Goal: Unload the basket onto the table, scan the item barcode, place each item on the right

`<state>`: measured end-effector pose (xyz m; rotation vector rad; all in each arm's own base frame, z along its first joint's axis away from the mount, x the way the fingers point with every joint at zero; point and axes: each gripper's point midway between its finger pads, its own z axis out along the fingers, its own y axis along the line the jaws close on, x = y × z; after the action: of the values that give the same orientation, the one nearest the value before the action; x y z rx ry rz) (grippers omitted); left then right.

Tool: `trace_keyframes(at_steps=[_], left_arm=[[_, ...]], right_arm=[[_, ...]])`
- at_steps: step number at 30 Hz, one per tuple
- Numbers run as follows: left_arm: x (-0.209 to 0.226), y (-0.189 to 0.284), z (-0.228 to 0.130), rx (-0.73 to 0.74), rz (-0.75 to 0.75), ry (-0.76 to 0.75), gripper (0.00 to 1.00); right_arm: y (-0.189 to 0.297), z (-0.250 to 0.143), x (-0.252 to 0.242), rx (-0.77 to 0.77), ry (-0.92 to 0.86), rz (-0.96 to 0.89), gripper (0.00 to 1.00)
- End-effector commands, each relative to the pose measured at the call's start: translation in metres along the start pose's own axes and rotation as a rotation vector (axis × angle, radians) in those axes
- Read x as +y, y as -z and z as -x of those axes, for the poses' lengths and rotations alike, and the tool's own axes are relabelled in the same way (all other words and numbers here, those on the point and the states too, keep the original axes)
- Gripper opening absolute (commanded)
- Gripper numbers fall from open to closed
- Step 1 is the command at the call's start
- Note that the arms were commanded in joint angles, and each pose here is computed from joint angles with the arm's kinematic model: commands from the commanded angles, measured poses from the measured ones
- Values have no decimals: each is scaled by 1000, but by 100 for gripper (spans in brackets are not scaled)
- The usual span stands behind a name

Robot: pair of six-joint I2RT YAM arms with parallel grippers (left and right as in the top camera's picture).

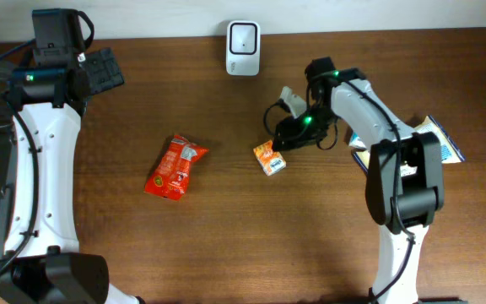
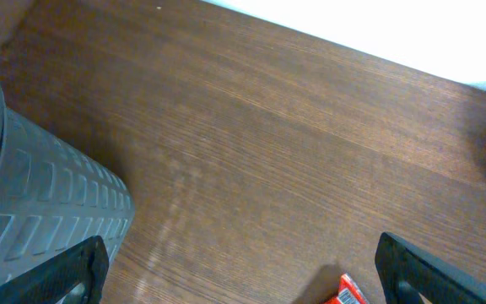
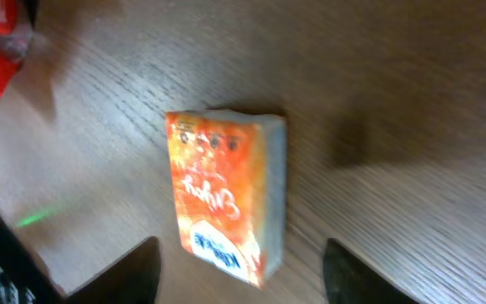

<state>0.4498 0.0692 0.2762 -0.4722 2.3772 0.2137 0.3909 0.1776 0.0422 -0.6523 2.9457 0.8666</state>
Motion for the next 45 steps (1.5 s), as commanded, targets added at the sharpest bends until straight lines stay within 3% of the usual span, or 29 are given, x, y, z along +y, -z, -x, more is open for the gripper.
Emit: trace_keyframes(at_steps=[1, 11, 12, 14, 15, 20, 27, 36, 43, 45], left_arm=[[3, 16, 11, -46, 0, -5, 99], [3, 16, 11, -46, 0, -5, 99], [3, 16, 11, -46, 0, -5, 99], [3, 16, 11, -46, 0, -5, 99], [3, 16, 11, -46, 0, -5, 99], [3, 16, 11, -45, 0, -5, 99], [3, 16, 11, -46, 0, -5, 99], [3, 16, 11, -46, 0, -5, 99], [3, 16, 11, -46, -1, -5, 99], [3, 16, 11, -46, -1, -5, 99]], right_arm=[[-21, -7, 9, 17, 40, 56, 51], [-45, -20, -10, 28, -39, -8, 30], [-44, -21, -8, 29, -62, -3, 18], [-40, -20, 2, 29, -67, 44, 12], [-26, -15, 14, 24, -79, 94, 4], [40, 10, 78, -53, 13, 297, 4], [149, 41, 185, -243, 51, 945, 4], [177, 62, 147, -232, -194, 971, 4], [194, 79, 140, -330, -96, 867, 4], [202, 92, 140, -388, -65, 694, 4]])
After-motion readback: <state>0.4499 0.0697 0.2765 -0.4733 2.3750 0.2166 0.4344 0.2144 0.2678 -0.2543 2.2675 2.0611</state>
